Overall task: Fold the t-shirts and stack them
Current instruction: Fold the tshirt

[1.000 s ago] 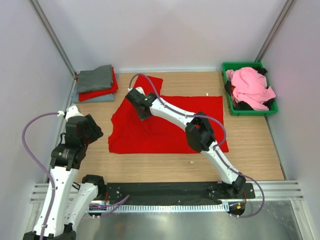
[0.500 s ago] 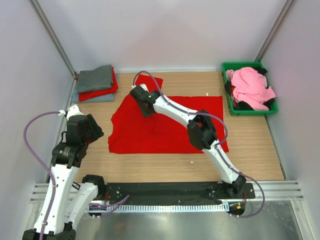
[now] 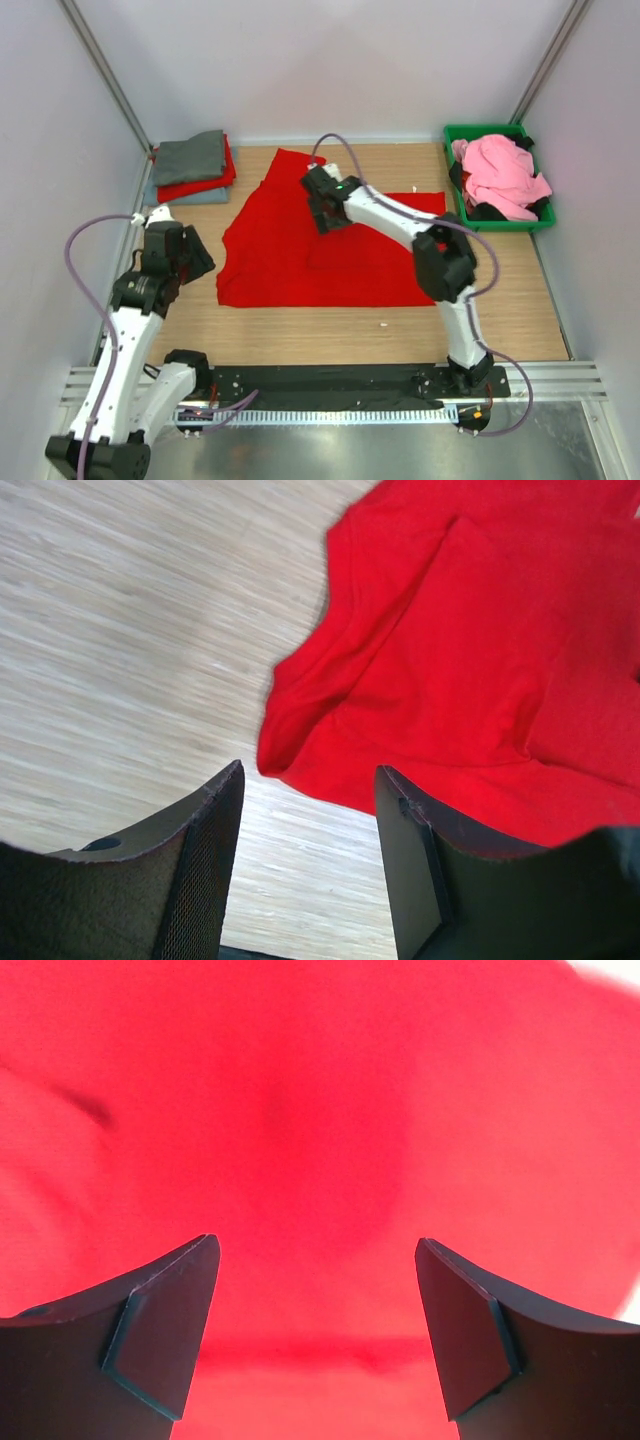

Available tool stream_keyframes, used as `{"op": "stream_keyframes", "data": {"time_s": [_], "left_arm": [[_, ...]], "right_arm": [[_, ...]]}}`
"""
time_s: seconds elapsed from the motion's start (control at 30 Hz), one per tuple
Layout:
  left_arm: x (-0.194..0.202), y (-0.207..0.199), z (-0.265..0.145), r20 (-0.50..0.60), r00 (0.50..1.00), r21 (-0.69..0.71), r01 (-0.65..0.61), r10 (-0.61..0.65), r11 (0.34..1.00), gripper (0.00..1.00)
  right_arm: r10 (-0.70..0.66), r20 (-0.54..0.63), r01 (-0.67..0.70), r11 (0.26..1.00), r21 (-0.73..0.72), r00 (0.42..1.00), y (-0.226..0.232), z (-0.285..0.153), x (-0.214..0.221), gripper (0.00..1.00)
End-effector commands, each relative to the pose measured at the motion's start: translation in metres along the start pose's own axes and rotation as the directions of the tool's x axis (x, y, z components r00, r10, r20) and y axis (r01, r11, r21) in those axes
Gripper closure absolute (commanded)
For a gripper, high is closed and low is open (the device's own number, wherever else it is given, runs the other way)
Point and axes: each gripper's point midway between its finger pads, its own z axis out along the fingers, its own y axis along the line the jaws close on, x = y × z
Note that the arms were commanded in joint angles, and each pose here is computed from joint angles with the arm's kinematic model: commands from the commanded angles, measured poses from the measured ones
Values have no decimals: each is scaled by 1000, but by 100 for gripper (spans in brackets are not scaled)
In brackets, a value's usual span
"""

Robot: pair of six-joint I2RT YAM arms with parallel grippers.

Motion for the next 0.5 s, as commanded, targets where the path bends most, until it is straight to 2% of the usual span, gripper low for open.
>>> {"op": "stream_keyframes", "data": {"time_s": [0.0, 0.03, 0.07, 0.1, 0.13, 0.17, 0.23, 0.27, 0.33, 0.4, 0.47], "left_arm": [[9, -18, 12, -84, 996, 69, -5, 11, 998, 43], [11, -22, 15, -103, 995, 78, 18, -10, 997, 43], [14, -26, 19, -127, 992, 86, 30, -19, 996, 43], [23, -33, 22, -163, 986, 116, 47, -28, 992, 44], [23, -39, 25, -165, 985, 133, 76, -53, 988, 44], [31, -39, 30, -189, 980, 126, 81, -56, 989, 44], [37, -42, 34, -202, 977, 127, 98, -71, 987, 44], [45, -39, 37, -220, 972, 114, 105, -78, 988, 43], [52, -36, 39, -225, 971, 97, 110, -86, 989, 41], [57, -33, 39, -216, 972, 71, 111, -94, 991, 38], [61, -26, 39, -220, 967, 17, 135, -128, 991, 32]], "right_arm": [[182, 184, -168, 982, -91, 966, -34, -86, -25, 14], [178, 137, -164, 980, -108, 974, -33, -80, 3, 13], [222, 164, -199, 969, -149, 961, -40, -102, 5, 13], [241, 149, -216, 962, -168, 959, -40, -103, 16, 12], [262, 84, -242, 951, -192, 961, -34, -95, 47, 12], [295, 95, -268, 936, -226, 951, -37, -107, 53, 12], [326, 29, -311, 920, -238, 945, -36, -100, 91, 12], [347, 37, -328, 913, -243, 937, -43, -107, 98, 12], [369, 8, -361, 913, -190, 929, -59, -101, 130, 10], [473, 43, -464, 875, -139, 880, -93, -104, 137, 6], [556, 27, -551, 829, -94, 831, -117, -100, 158, 0]]}}
